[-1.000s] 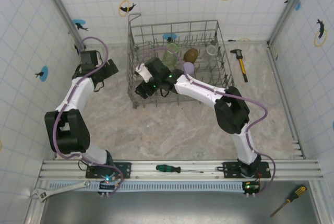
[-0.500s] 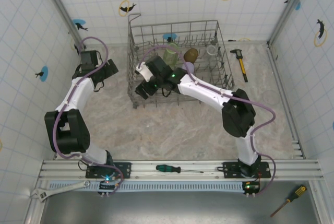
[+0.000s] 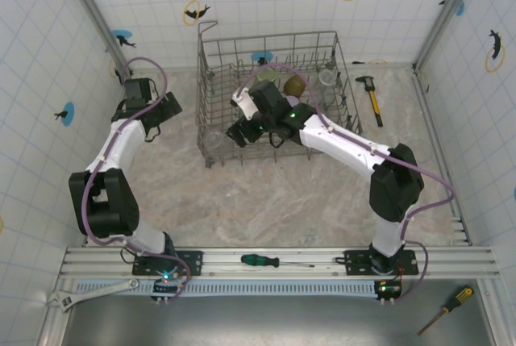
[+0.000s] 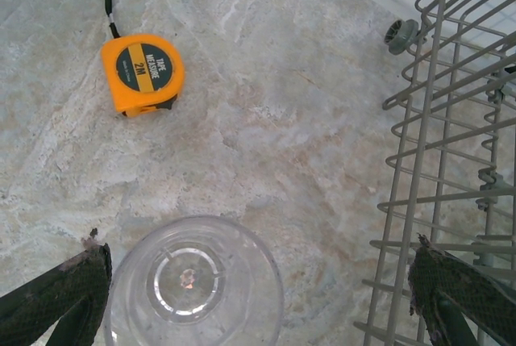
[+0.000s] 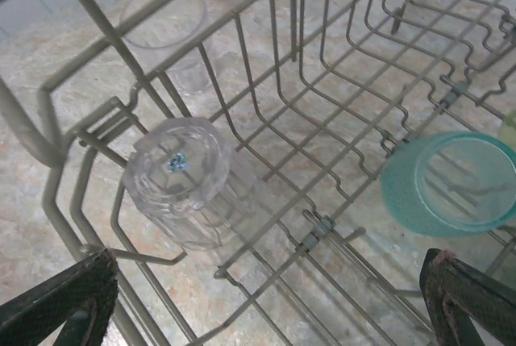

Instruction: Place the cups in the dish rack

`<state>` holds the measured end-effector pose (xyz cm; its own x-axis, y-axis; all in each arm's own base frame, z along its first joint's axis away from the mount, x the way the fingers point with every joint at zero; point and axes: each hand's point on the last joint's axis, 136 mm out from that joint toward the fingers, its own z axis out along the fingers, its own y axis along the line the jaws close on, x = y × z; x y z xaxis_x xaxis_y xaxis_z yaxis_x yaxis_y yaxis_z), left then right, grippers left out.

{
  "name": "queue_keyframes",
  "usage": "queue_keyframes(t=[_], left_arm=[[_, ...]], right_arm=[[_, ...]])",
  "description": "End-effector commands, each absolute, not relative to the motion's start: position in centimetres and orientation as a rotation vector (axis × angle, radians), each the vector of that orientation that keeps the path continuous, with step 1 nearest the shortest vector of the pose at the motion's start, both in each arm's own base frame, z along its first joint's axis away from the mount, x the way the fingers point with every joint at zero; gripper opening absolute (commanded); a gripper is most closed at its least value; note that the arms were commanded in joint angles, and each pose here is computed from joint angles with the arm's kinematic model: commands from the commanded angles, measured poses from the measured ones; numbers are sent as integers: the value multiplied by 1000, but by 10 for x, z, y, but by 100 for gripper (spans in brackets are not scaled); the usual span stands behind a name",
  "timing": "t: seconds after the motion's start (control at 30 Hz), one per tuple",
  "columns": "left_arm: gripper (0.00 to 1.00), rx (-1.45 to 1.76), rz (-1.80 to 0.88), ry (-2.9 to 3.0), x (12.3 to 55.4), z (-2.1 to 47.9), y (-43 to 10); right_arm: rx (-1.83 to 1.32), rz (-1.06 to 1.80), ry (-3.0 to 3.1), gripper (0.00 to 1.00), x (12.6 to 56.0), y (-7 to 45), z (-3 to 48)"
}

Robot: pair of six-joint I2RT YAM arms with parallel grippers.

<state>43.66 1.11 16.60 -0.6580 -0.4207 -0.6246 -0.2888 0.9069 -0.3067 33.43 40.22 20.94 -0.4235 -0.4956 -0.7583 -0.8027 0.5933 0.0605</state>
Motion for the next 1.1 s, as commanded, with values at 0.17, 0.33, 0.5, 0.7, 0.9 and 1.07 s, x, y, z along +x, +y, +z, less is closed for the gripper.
queue_keyframes(t=[0.17, 0.33, 0.5, 0.7, 0.9, 1.07], left_arm=[[98, -558, -230, 2394, 430, 145, 14], [97, -583, -213, 2428, 430, 133, 16], [97, -601, -234, 2469, 430, 117, 11], [96, -612, -237, 2492, 437, 107, -2], [89, -620, -265, 2501, 444, 104, -16], [82, -647, -226, 2521, 441, 96, -12]], right_arm=[[-889, 524, 2076, 100, 336, 371, 230], [-827, 523, 2091, 100, 335, 351, 224], [-774, 520, 2094, 100, 333, 330, 219], [-723, 520, 2096, 100, 330, 303, 214], [-683, 525, 2100, 100, 328, 280, 212], [-642, 554, 2111, 100, 330, 269, 209]])
